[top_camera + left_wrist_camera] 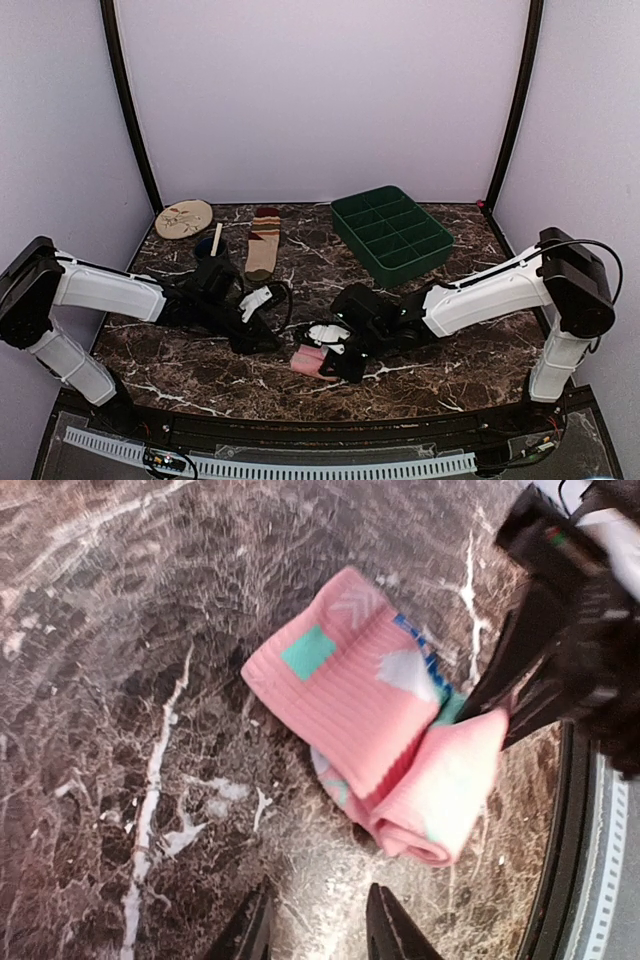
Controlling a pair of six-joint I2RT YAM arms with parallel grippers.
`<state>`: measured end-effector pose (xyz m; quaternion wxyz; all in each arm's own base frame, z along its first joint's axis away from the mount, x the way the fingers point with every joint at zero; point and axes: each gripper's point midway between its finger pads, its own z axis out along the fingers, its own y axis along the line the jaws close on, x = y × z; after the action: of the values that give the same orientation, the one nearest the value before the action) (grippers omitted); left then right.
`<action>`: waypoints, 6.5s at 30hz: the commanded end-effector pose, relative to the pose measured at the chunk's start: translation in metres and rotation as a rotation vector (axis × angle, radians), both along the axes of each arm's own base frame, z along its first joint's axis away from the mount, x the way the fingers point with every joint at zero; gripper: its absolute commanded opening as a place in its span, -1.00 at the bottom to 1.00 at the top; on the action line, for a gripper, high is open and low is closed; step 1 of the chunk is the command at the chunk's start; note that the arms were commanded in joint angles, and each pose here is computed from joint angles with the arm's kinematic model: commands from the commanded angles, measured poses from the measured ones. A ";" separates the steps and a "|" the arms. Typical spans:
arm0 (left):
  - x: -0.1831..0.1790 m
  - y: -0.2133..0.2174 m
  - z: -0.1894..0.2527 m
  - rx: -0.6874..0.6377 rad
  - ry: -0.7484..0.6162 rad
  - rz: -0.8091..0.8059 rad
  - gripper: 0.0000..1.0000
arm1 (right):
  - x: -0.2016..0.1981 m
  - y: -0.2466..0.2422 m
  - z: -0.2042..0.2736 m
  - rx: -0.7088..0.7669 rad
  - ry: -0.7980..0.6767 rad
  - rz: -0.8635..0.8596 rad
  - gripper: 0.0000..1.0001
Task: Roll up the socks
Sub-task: Roll the sock at the center of the board.
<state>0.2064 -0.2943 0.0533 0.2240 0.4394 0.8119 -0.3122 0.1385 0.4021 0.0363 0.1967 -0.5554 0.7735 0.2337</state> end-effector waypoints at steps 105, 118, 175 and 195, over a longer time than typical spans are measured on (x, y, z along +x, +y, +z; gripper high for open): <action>-0.071 -0.052 -0.046 0.148 -0.025 -0.540 -1.00 | -0.005 -0.081 -0.030 0.033 0.629 -0.190 -0.35; -0.074 -0.058 -0.047 0.132 0.040 -0.553 -1.00 | 0.018 -0.101 -0.010 0.090 0.502 -0.346 -0.33; -0.065 -0.087 -0.033 -0.020 0.361 -0.560 -1.00 | -0.019 -0.035 -0.011 -0.170 -0.390 -0.031 -0.27; -0.032 -0.087 -0.027 0.011 0.332 -0.424 -0.56 | -0.036 -0.042 -0.043 -0.203 -0.173 0.026 -0.97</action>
<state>0.1557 -0.3873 0.0377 0.0088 0.5620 0.6883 -0.4587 0.1270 0.3734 0.0338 0.2953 -0.5858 0.7505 0.0801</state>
